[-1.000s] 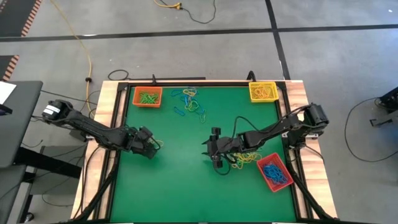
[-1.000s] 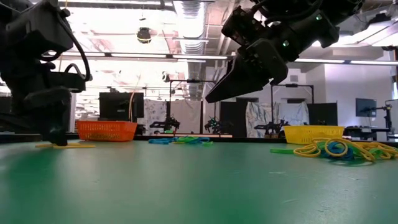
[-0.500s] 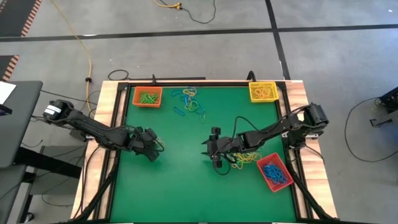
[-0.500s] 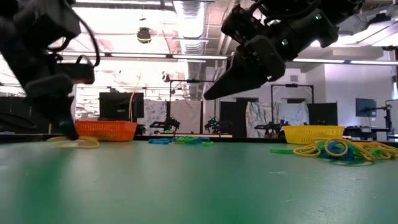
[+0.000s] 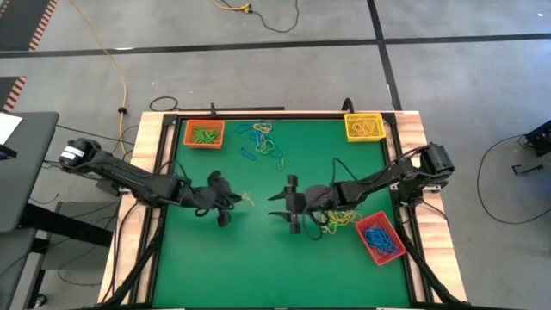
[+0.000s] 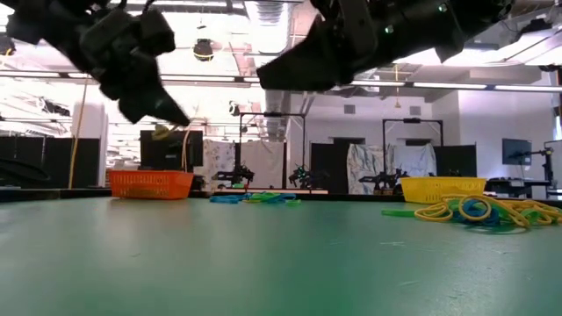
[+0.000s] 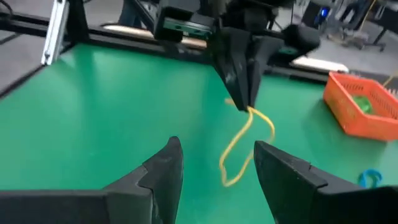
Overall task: Sort rubber bands into baskets
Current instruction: Put the yellow rubber band into the yellow bin
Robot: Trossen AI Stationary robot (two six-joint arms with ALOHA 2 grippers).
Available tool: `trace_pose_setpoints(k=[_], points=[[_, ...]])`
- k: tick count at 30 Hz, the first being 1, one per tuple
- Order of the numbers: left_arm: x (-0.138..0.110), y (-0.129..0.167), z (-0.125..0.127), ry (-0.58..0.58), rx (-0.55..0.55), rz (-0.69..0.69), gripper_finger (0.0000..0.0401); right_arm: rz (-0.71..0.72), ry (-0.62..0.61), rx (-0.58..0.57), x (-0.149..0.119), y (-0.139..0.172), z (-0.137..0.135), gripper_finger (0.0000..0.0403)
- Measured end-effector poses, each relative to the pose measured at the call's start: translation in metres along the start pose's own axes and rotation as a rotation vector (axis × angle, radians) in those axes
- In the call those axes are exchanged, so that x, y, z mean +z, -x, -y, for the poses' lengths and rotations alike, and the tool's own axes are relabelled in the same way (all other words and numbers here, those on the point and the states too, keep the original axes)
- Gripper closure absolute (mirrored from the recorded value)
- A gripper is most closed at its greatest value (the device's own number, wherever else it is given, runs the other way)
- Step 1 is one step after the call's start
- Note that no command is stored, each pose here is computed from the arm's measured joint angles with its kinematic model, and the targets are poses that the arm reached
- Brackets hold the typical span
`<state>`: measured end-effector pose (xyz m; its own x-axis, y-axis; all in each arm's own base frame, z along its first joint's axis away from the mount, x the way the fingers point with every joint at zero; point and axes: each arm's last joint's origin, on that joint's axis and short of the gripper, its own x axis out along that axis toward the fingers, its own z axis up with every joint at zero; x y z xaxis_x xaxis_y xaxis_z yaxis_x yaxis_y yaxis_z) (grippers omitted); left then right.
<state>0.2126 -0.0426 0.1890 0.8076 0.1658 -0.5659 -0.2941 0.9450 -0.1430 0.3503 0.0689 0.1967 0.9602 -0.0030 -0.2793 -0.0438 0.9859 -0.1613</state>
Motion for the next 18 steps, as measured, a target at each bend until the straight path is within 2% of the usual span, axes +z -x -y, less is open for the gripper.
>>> trace_pose_setpoints(k=[10,18], points=[[0.019,-0.002,0.0,-0.042,-0.127,0.133,0.0401,0.097,0.019,0.018,0.009,0.001,-0.002,0.0179],[0.028,-0.004,0.001,-0.052,-0.219,0.193,0.0401,0.096,0.028,-0.006,0.007,-0.003,0.006,0.0179]])
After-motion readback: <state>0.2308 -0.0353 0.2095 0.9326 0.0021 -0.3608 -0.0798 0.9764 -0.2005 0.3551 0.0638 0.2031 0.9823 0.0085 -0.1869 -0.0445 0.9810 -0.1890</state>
